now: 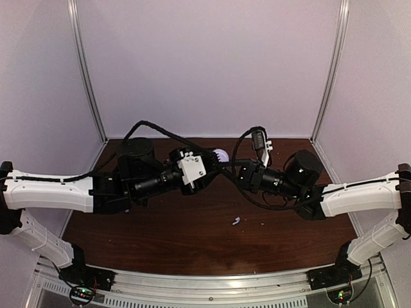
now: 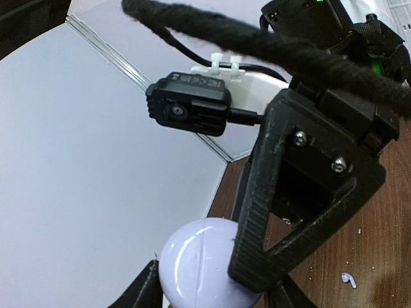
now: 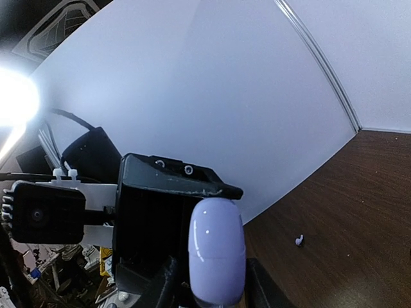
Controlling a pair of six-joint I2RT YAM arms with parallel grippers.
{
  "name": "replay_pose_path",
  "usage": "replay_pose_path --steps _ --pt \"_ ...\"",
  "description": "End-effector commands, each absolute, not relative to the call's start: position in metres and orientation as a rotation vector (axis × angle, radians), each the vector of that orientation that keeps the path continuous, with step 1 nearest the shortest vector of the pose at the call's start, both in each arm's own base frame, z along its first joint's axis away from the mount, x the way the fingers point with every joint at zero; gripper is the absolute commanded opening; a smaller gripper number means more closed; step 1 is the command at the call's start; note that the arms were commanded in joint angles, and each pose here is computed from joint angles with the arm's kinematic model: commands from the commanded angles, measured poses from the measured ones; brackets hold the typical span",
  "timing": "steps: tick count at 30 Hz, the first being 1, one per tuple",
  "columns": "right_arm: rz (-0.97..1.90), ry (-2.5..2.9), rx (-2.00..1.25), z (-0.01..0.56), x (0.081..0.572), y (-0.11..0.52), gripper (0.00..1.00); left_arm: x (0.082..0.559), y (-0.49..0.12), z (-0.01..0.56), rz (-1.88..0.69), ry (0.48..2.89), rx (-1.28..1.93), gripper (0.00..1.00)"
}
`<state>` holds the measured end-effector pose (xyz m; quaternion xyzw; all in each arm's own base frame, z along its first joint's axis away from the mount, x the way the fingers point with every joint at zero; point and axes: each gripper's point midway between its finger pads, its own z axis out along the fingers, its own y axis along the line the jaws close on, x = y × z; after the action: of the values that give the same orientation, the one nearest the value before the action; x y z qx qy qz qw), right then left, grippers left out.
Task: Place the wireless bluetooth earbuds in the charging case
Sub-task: Pass from the right arm to the left, then pass from the left arm to the right
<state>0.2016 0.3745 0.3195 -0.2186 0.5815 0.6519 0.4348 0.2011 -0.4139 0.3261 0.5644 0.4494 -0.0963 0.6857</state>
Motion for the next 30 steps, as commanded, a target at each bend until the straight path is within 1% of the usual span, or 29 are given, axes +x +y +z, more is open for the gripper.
replay_pose_path --steps 1,7,12,18,19,21,24,26,28,30 --pt "1.602 1.420 -0.521 0.328 0.202 0.368 0.34 0.199 -0.407 0.351 -0.224 0.971 1.186 0.37" --pt "1.587 1.417 -0.491 0.330 0.207 0.363 0.29 0.199 -0.406 0.350 -0.223 0.972 1.189 0.35" --pt "1.595 1.413 -0.486 0.330 0.207 0.364 0.26 0.198 -0.408 0.348 -0.224 0.973 1.202 0.36" --pt "1.618 1.413 -0.500 0.330 0.206 0.366 0.30 0.199 -0.411 0.342 -0.218 0.976 1.225 0.36" --pt "1.623 1.414 -0.501 0.330 0.206 0.367 0.29 0.199 -0.411 0.343 -0.219 0.974 1.223 0.36" --pt "1.626 1.415 -0.501 0.329 0.207 0.367 0.25 0.199 -0.412 0.343 -0.220 0.972 1.221 0.36" --pt "1.633 1.416 -0.506 0.328 0.207 0.368 0.23 0.200 -0.413 0.343 -0.215 0.973 1.222 0.36" --pt "1.636 1.415 -0.513 0.328 0.206 0.369 0.23 0.200 -0.413 0.341 -0.214 0.974 1.226 0.36" --pt "1.638 1.421 -0.520 0.328 0.207 0.370 0.27 0.200 -0.414 0.340 -0.212 0.977 1.229 0.36" --pt "1.639 1.427 -0.524 0.326 0.207 0.372 0.29 0.201 -0.414 0.339 -0.210 0.979 1.231 0.36"
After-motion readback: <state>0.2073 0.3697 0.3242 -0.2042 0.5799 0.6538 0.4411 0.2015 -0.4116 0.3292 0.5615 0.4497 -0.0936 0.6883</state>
